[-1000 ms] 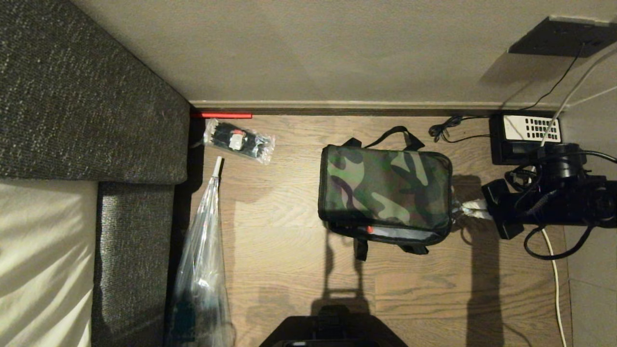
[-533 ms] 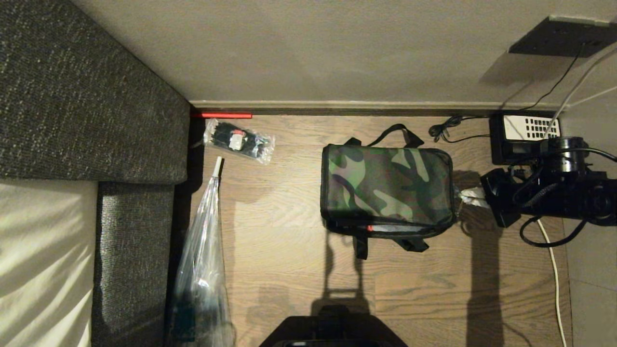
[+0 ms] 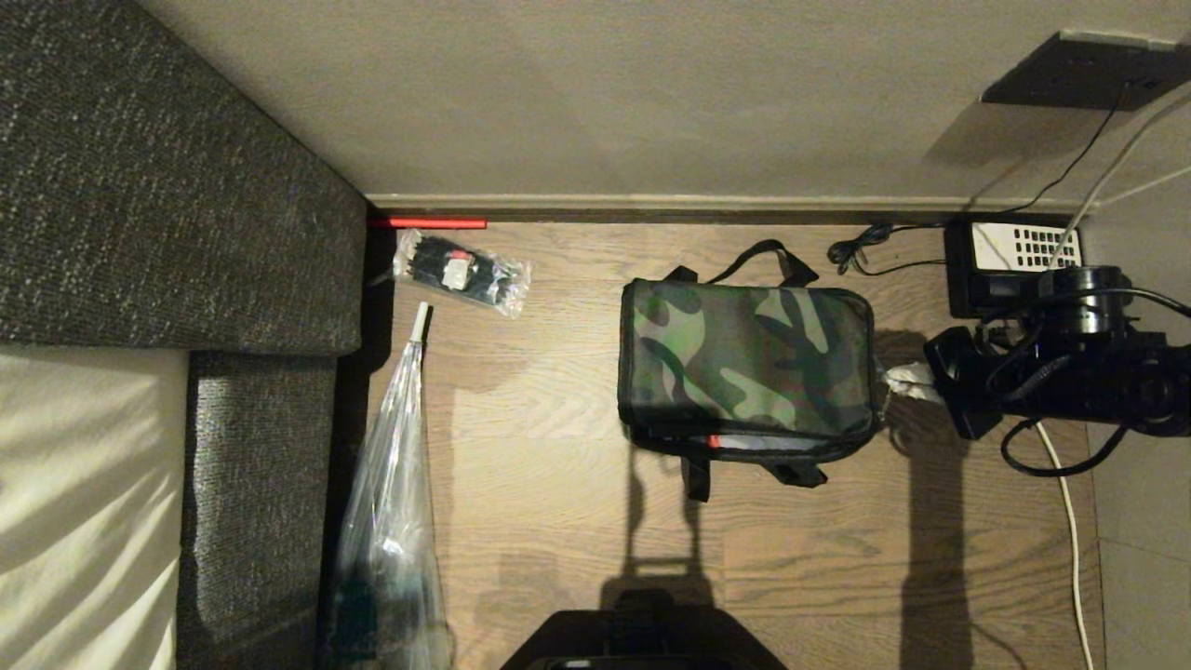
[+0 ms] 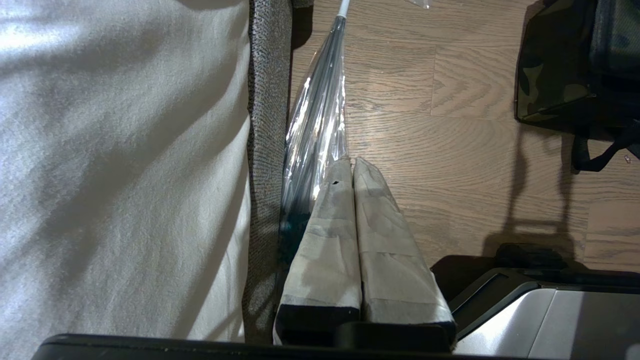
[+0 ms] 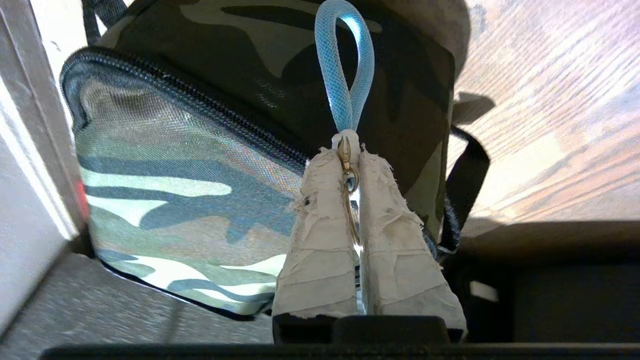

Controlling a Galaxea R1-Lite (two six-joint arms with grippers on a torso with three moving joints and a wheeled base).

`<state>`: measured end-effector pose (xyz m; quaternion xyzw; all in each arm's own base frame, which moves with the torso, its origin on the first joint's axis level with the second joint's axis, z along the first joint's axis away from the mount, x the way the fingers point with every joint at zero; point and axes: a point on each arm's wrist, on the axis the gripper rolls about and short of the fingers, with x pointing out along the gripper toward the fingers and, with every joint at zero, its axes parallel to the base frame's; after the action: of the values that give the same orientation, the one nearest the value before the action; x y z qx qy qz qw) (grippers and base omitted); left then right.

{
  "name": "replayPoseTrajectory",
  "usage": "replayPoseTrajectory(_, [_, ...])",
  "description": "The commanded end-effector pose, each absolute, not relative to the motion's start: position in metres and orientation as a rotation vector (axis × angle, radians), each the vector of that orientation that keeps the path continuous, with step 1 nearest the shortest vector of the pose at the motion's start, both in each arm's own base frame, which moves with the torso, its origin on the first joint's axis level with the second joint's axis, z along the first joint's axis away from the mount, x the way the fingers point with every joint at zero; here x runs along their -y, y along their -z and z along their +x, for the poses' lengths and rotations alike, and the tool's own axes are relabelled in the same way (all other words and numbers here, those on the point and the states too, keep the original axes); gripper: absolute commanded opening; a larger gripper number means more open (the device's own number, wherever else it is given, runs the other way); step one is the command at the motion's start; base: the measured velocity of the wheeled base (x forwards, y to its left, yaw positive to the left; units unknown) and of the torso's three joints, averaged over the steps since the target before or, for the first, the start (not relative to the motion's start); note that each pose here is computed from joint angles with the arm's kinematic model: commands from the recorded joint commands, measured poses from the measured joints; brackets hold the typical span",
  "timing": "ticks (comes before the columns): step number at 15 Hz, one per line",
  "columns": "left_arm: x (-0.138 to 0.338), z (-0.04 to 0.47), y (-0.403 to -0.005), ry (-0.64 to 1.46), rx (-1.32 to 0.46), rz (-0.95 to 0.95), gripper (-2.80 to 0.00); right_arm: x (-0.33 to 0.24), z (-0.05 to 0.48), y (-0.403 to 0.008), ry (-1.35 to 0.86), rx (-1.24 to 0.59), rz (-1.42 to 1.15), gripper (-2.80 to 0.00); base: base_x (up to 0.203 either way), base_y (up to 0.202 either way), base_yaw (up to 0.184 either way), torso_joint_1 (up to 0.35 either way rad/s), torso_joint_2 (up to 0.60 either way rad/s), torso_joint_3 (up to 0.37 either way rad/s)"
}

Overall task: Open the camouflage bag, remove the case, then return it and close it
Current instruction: Open the top of the storage box

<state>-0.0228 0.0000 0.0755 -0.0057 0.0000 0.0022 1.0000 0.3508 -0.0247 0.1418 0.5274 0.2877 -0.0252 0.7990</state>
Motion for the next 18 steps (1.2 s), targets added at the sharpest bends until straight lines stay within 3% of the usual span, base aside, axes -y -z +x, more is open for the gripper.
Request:
replayPoseTrajectory(1, [0.000, -0.023, -0.075, -0.005, 0.000, -0.012, -2.80, 0.025, 0.353, -0.139, 0.043, -0.621, 1.099, -2.80, 0.000, 0.000, 0.000, 0.000, 0.00, 0.000])
replayPoseTrajectory(18, [0.000, -0.023, -0.075, -0.005, 0.000, -0.012, -2.80, 0.024, 0.359, -0.148, -0.099, -0.554, 0.899, -2.80, 0.000, 0.000, 0.000, 0.000, 0.00, 0.000])
